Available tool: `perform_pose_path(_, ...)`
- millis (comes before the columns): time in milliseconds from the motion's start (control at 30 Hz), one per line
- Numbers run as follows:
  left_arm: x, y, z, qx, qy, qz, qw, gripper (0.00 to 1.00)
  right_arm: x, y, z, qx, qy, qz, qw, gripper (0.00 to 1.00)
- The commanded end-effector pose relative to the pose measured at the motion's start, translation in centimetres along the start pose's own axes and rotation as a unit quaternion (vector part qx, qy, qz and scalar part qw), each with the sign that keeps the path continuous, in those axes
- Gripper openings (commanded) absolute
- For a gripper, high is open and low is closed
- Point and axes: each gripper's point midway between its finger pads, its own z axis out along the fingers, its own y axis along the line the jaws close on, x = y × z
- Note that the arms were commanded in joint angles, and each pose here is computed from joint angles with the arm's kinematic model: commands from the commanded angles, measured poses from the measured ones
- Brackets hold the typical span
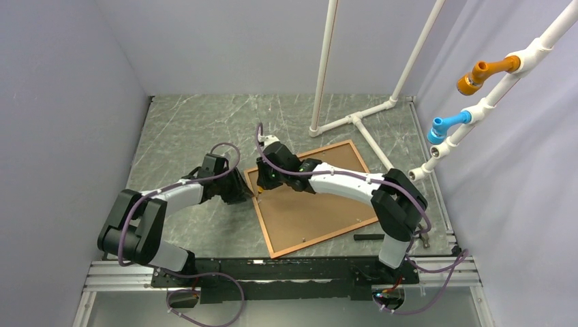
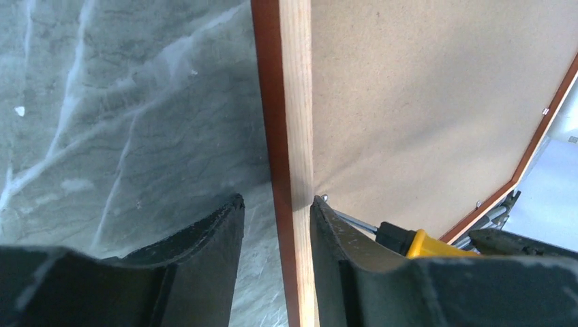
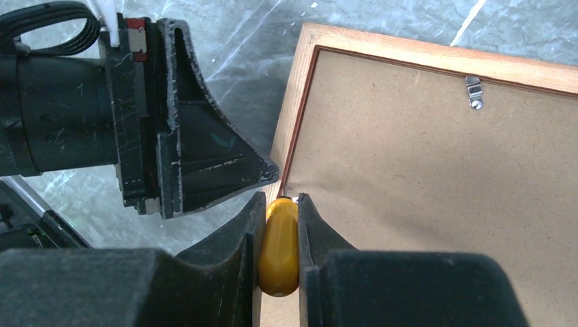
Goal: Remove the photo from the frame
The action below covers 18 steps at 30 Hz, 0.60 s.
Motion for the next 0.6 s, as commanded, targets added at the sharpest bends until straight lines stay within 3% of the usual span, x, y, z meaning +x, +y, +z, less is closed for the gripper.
perform_pose_path(0,-1.0,-0.1,0.3,-0.007,-0.011,0.017,1.000,0.48,0.3,0.3,-0.1,0.025,0.013,-0.031,0.999,0.00)
perform_pose_path(167,-0.7,1.0,0.7,-0.029,-0.005,0.015,0.999,0.47,1.0,0.8,-0.4,0.045,0.034,-0.051,0.997,0.00)
perform_pose_path(567,-0.2,3.0,1.6,-0.074,0.011,0.016,0.997,0.35,2.4,0.7,-1.3,0.094,0.053,-0.078,0.991,0.00)
